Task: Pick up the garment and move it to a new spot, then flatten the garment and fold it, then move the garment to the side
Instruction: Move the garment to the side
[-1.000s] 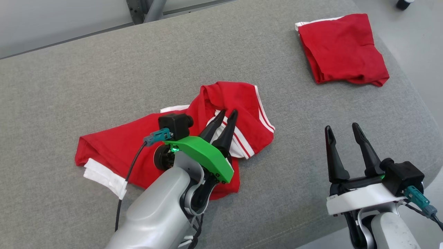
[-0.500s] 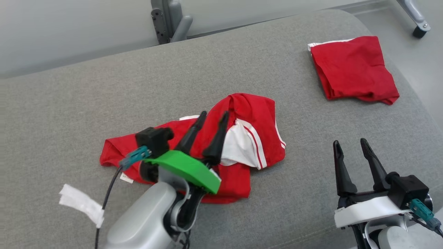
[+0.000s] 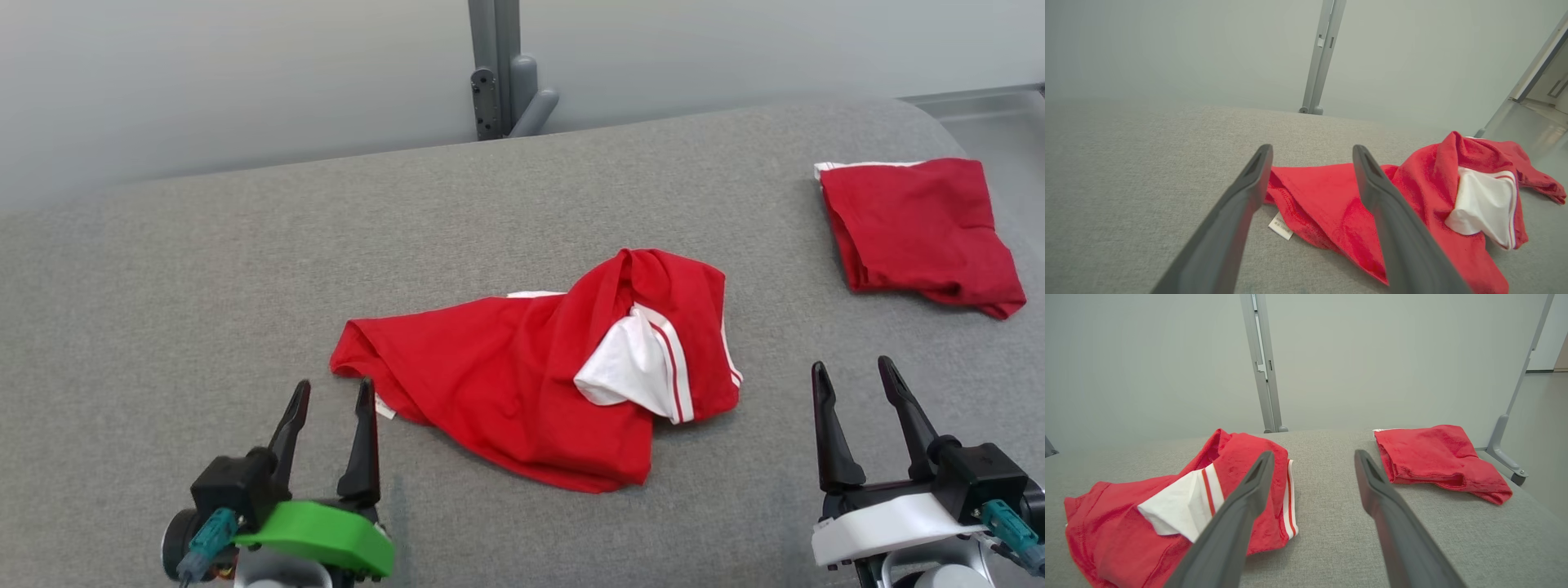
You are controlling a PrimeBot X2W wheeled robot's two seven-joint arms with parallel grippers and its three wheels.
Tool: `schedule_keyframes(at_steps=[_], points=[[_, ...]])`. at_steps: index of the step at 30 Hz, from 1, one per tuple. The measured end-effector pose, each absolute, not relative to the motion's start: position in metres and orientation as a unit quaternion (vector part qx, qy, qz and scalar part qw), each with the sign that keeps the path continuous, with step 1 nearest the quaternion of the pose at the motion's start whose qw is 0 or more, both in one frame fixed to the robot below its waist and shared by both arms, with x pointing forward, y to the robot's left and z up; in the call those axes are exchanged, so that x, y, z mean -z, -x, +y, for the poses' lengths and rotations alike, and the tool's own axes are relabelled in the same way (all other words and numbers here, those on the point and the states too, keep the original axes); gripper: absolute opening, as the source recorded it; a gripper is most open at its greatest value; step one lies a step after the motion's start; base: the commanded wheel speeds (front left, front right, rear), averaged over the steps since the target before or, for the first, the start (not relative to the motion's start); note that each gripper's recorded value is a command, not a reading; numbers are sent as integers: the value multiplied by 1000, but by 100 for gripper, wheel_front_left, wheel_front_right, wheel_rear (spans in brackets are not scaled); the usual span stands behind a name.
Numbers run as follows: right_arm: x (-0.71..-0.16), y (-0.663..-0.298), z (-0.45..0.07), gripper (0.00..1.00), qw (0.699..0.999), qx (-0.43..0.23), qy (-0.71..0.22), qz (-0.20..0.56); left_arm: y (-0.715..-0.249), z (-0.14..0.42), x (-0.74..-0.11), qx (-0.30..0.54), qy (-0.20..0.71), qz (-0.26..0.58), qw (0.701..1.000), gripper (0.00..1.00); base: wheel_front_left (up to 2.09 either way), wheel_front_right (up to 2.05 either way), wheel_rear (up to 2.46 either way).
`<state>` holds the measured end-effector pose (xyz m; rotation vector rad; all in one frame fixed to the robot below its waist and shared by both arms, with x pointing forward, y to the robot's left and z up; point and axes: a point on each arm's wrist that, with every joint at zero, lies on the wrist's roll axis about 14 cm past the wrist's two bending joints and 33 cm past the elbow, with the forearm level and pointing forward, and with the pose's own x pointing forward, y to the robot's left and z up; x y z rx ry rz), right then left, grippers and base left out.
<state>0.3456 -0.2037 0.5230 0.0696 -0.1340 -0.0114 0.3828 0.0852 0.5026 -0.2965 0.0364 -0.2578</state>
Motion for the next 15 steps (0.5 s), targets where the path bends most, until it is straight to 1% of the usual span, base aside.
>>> schedule_keyframes(at_steps=[3, 6, 10, 15], points=[[-526, -349, -193, 100, 997, -12, -36, -72, -367, 115, -490, 94, 116, 24, 989, 100, 0, 0, 0], [-526, -351, -184, 100, 997, -25, -33, -72, -350, 139, -478, 61, 125, 37, 990, 100, 0, 0, 0], [-523, -351, -177, 100, 997, -37, -31, -66, -332, 155, -471, 42, 128, 42, 990, 100, 0, 0, 0], [-517, -350, -161, 100, 996, -61, -27, -56, -308, 178, -462, 24, 100, 48, 994, 100, 0, 0, 0]])
